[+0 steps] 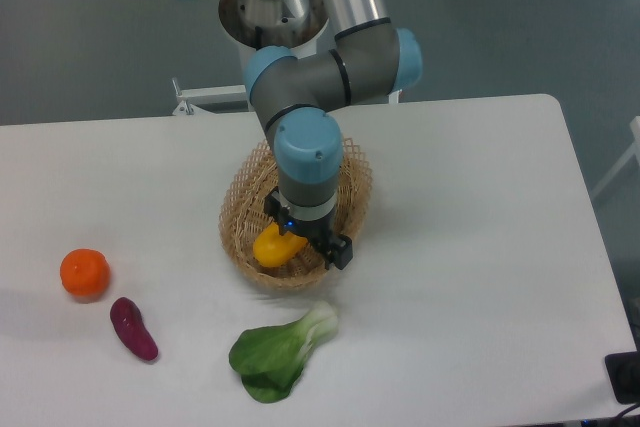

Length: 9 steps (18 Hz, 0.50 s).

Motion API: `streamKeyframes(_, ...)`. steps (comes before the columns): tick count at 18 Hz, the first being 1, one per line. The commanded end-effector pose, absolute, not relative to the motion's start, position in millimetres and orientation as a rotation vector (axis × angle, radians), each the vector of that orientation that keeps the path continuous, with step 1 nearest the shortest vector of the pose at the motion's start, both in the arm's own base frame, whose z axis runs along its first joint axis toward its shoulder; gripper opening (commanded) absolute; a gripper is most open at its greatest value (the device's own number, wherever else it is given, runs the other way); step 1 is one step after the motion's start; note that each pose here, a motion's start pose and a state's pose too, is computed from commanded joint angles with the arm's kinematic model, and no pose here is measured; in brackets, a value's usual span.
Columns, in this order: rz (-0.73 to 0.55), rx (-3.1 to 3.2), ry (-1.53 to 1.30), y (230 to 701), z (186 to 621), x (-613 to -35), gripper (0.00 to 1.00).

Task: Pick up the mango from the basket
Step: 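Lower the gripper onto the yellow mango and close the fingers around it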

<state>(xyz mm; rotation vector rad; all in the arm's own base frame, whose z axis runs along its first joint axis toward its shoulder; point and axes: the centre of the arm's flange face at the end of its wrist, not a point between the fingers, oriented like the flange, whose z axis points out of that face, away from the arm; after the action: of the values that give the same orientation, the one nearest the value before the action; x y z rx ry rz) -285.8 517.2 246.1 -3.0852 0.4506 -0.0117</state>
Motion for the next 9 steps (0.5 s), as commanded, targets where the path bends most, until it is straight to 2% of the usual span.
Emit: streamKeyframes(9, -0.054, -3.12, 0.458, 513.6, 225.6, -259.6, 1.0)
